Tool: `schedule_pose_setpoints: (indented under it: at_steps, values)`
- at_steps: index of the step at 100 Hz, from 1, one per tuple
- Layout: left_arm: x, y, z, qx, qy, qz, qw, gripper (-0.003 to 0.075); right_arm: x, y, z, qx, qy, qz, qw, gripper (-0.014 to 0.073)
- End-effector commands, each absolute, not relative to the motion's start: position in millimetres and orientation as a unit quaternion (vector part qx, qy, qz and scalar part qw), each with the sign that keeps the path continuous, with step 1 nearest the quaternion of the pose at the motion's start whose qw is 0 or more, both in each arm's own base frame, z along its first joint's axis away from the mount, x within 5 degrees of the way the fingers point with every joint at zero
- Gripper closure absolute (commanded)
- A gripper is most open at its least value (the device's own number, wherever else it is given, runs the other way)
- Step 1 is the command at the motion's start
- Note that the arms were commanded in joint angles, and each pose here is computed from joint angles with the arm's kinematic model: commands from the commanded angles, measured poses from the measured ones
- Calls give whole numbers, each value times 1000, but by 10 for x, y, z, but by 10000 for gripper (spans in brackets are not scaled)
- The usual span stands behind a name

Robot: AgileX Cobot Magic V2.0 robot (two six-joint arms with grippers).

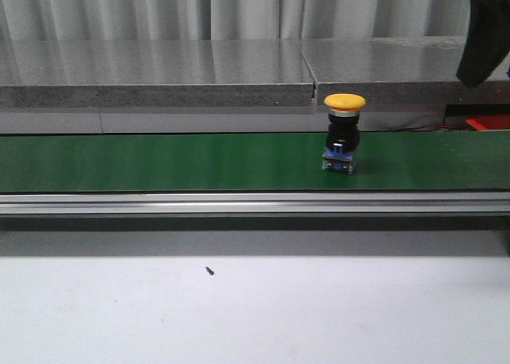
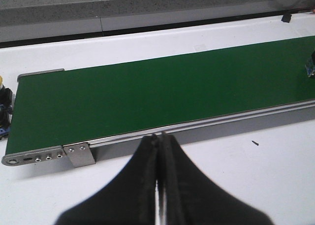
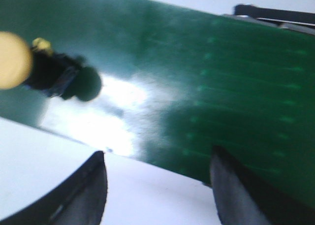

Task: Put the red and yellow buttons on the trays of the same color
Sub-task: 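Lower the right gripper onto the yellow button on the belt and lift it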

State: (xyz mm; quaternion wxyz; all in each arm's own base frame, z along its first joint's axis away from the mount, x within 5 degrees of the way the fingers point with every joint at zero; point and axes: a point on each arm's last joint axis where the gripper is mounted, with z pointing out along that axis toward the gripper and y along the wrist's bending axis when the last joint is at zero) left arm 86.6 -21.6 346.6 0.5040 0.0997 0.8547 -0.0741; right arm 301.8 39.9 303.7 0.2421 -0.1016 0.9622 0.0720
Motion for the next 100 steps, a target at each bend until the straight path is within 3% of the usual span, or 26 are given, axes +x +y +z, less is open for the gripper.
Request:
schedule_pose_setpoints:
  at_steps: [1, 33, 81, 100]
  values:
    - [892, -225, 3604, 95, 831, -80, 543, 739, 2991, 511, 3185, -147, 948, 91, 268, 130]
    - [892, -225, 3604, 95, 831, -80, 543, 739, 3205, 789, 3025, -225, 938, 105, 240, 130]
    - [892, -225, 3604, 95, 831, -80, 543, 739, 3648, 934, 2847, -227, 932, 114, 259, 135]
    - [892, -225, 3604, 95, 831, -80, 543, 739, 3654, 936, 2811, -227, 934, 115, 252, 361]
